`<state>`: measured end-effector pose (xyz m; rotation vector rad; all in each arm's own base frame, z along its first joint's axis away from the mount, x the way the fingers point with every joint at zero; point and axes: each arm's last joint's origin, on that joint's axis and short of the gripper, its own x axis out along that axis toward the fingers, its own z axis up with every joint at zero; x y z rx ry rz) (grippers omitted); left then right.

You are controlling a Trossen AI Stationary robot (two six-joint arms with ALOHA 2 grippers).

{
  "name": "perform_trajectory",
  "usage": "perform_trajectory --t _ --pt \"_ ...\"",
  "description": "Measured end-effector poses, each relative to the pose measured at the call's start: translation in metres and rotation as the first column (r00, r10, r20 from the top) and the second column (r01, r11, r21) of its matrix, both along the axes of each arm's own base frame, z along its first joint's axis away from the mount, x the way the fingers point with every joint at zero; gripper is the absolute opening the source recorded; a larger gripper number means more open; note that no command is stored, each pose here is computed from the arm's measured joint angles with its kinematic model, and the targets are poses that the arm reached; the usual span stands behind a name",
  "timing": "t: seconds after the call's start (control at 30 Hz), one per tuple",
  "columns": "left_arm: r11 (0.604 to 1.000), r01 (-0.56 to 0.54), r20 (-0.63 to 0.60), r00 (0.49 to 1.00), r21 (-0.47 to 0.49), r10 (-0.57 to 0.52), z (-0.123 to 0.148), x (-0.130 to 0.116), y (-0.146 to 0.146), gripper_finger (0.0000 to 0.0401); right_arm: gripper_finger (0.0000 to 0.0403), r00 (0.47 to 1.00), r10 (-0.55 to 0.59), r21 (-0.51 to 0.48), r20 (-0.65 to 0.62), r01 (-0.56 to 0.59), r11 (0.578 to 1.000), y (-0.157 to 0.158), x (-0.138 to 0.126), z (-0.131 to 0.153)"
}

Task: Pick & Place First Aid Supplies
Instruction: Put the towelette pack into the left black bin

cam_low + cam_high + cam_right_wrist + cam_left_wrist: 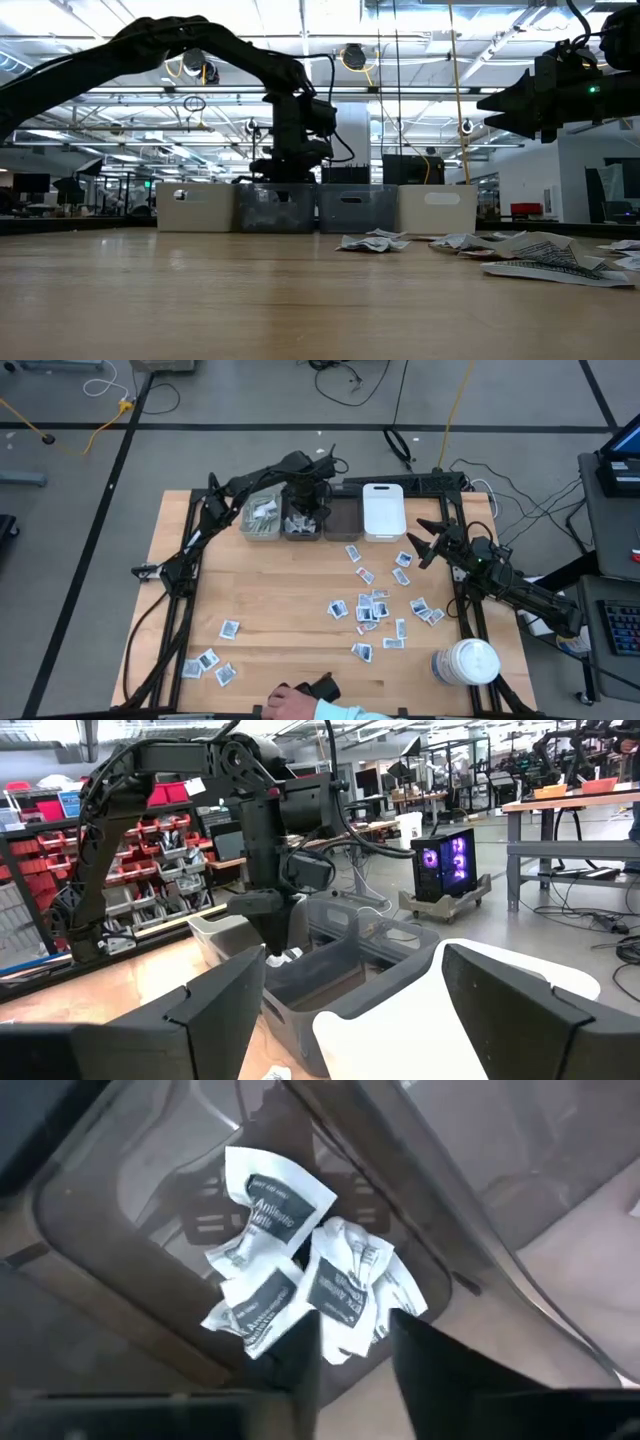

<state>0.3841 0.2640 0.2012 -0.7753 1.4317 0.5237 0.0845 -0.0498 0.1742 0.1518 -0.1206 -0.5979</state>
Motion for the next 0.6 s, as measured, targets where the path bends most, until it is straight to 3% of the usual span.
perform_trajectory --t 0.27,0.47,0.6 --pt "1.000 0.000 0.013 1.000 -0.020 0.001 0.000 0.000 -0.001 0.0237 0.0297 1.000 0.000 0.000 0.000 0.000 1.000 0.000 0.000 0.000" --pt "0.999 -0.027 0.005 1.000 -0.028 0.028 0.003 -0.003 0.001 0.0268 0.0297 1.000 0.000 0.000 0.000 0.000 1.000 0.000 0.000 0.000" --pt "0.999 -0.044 0.014 0.999 -0.016 0.044 0.019 -0.009 -0.001 0.0271 0.0297 1.000 0.000 0.000 0.000 0.000 1.000 0.000 0.000 0.000"
